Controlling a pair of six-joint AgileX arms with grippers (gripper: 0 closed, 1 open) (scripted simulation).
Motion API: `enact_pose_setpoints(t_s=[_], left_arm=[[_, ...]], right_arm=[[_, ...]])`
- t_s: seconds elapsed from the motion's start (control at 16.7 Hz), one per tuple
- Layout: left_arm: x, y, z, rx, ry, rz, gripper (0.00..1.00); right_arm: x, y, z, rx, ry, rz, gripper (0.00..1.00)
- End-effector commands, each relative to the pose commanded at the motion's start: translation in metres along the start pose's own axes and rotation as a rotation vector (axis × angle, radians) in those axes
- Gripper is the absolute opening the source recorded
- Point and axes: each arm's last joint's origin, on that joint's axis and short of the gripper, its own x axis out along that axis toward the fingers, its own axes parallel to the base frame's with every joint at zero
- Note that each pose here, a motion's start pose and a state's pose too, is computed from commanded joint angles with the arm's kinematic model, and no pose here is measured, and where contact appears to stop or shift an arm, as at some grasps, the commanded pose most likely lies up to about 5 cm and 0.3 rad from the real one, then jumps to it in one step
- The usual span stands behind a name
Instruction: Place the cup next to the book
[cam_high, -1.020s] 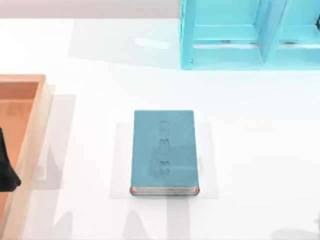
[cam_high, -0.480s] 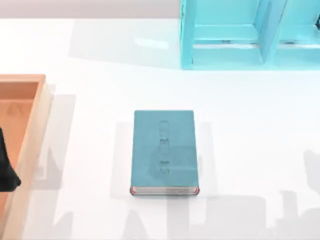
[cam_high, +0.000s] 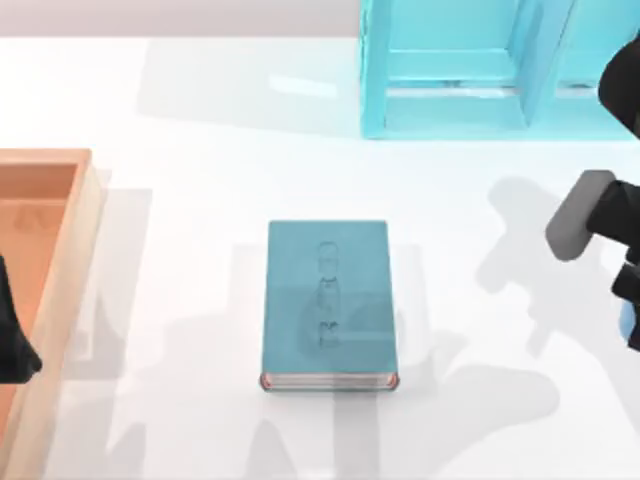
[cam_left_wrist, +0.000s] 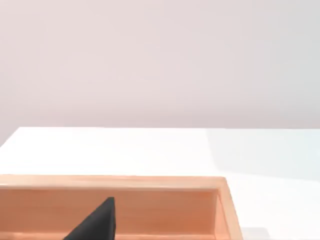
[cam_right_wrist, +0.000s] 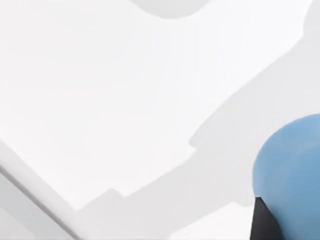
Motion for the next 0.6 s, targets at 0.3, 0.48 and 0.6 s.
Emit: enact_pose_setpoints(t_s=[0.3, 0.48, 0.6], left_arm=[[0.0, 0.0, 0.0, 0.0, 0.0, 0.0, 1.0], [0.0, 0.0, 0.0, 0.0, 0.0, 0.0, 1.0], [0.0, 0.0, 0.0, 0.0, 0.0, 0.0, 1.0]], right_arm=[[-0.011, 0.041, 0.072, 0.446, 0.018, -0.025, 0.0], [-0.017, 0.065, 0.101, 0.671, -0.01, -0.041, 0.0], [-0.021, 0.078, 0.114, 0.788, -0.041, -0.044, 0.0]])
